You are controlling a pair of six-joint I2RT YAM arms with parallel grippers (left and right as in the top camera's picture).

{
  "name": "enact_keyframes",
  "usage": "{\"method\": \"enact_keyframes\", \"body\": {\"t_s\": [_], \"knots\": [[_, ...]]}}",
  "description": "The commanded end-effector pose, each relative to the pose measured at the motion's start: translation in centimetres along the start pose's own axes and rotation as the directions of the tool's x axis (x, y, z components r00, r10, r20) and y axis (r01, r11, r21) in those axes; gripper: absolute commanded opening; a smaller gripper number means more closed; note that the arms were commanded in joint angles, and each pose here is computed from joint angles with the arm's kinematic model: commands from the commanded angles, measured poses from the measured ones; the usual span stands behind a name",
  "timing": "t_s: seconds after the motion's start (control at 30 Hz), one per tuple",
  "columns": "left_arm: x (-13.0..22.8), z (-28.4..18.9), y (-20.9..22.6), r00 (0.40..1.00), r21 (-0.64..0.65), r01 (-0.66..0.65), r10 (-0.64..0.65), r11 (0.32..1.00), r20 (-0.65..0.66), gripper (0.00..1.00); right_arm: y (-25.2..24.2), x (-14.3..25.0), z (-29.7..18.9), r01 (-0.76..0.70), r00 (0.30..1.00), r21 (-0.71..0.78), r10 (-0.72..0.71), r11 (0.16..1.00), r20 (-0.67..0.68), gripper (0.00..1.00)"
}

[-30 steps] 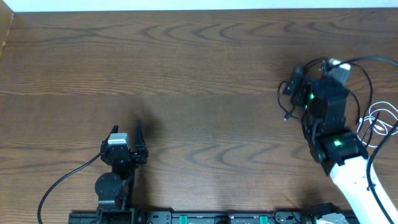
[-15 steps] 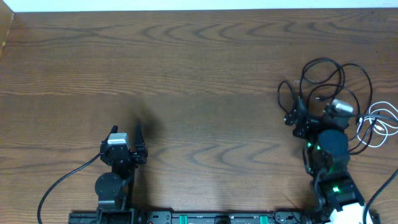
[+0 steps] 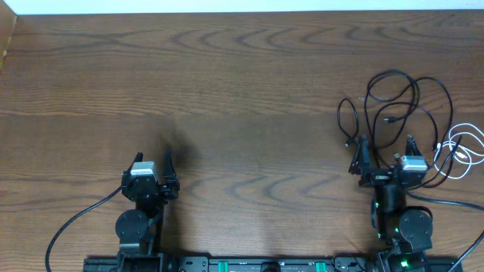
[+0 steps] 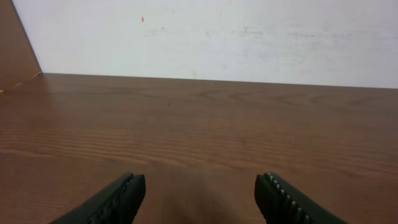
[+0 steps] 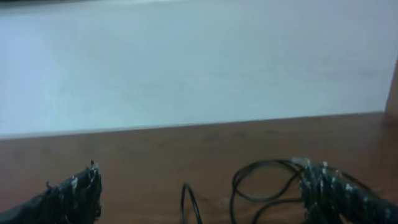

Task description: Untangle cables

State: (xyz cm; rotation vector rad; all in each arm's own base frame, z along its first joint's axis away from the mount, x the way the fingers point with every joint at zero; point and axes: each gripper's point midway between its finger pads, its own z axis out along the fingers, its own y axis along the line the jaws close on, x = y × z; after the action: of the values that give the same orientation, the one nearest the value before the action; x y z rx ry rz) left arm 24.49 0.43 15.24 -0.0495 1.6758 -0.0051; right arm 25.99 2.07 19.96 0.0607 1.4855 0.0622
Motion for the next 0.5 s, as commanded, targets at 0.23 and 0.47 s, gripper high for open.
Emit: {"method": "enact_keyframes", "body": {"t_s": [0.23, 0.47], "knots": [[1.6, 0.1, 0.5, 0.999, -0.026, -0.016, 0.015, 1.0, -0.052, 0.63, 0.0, 3.7, -1.9, 0.186, 0.972, -0.06, -0.193, 0.981, -0.133, 0.99], [1.6, 0.1, 0.5, 0.999, -0.026, -0.016, 0.015, 1.0, -0.052, 0.63, -1.1, 3.9, -1.8, 0.184, 0.972, -0.034, -0.187, 0.982, -0.146, 0.99]]}}
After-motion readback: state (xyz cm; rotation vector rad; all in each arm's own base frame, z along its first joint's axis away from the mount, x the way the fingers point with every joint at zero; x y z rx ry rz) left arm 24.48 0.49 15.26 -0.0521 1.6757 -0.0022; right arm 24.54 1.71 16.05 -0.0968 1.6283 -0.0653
